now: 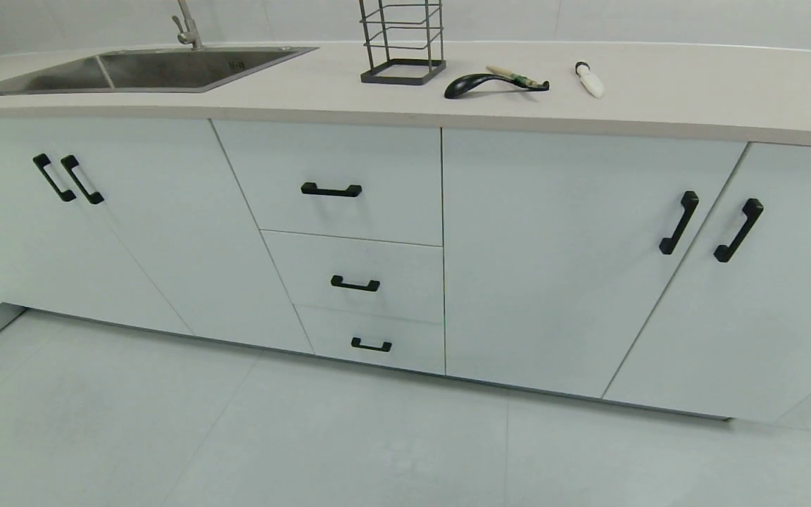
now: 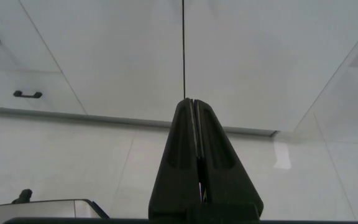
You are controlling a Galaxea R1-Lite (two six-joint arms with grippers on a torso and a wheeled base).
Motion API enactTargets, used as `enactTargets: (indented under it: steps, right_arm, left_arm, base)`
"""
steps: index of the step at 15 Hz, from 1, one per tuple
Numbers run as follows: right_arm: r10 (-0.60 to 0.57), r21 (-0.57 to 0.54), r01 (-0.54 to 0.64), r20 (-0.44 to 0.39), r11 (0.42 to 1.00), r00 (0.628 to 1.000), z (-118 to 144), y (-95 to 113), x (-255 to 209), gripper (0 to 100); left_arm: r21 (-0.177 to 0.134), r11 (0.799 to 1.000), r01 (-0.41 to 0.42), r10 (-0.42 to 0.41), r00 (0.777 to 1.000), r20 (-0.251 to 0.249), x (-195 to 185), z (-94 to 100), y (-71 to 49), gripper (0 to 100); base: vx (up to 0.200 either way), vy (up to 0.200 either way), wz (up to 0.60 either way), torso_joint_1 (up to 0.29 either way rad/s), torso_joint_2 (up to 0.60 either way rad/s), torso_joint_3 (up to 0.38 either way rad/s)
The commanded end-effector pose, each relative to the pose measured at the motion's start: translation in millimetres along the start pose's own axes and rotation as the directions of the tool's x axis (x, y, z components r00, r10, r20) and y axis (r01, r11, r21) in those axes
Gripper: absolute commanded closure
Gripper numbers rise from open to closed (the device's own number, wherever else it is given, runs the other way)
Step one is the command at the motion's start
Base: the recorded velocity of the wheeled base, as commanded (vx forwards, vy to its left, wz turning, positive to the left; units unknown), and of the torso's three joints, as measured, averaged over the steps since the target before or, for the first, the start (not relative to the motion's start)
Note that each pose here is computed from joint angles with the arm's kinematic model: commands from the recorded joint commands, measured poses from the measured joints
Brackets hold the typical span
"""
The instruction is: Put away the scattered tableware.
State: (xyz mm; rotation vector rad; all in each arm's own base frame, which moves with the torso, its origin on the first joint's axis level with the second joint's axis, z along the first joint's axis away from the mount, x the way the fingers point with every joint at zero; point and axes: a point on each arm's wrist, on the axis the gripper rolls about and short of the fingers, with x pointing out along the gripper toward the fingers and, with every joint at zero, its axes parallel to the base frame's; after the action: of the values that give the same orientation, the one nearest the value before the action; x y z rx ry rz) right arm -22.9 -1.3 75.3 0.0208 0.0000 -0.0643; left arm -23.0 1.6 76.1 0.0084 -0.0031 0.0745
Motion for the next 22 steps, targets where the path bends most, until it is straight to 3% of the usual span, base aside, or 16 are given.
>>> enactTargets:
  steps: [1, 6, 9, 15, 22]
  right_arm:
    - [0.0, 0.001, 0.0, -0.001, 1.0, 1.0, 0.1, 0.0, 0.1, 100]
    - [0.0, 0.001, 0.0, -0.001, 1.0, 1.0, 0.1, 0.0, 0.1, 100]
    - [0.0, 0.001, 0.0, -0.001, 1.0, 1.0, 0.1, 0.0, 0.1, 100]
    - [0.0, 0.001, 0.0, -0.001, 1.0, 1.0, 0.1, 0.0, 0.1, 100]
    - [0.009, -0.007, -0.009, -0.003, 1.0, 1.0, -0.1, 0.2, 0.1, 100]
  left_arm:
    - [-0.001, 1.0, 0.001, -0.001, 1.0, 0.001, 0.0, 0.1, 0.0, 0]
    - [-0.002, 1.0, 0.001, -0.001, 1.0, 0.0, 0.0, -0.1, 0.0, 0]
    - [-0.002, 1.0, -0.001, 0.001, 1.0, -0.002, 0.0, -0.2, 0.0, 0]
    - [-0.004, 1.0, 0.001, -0.001, 1.0, -0.002, 0.0, -0.2, 0.0, 0]
    - [0.001, 1.0, 0.001, -0.001, 1.0, 0.0, 0.0, -0.1, -0.1, 0]
  base:
    - [0.2, 0.0, 0.0, -0.002, 0.01, 0.002]
    - [0.2, 0.0, 0.0, 0.0, 0.0, 0.003]
    - [0.0, 0.0, 0.0, 0.0, 0.0, 0.0]
    - [0.0, 0.2, 0.0, 0.003, 0.0, 0.003]
    - [0.0, 0.0, 0.0, 0.0, 0.0, 0.0]
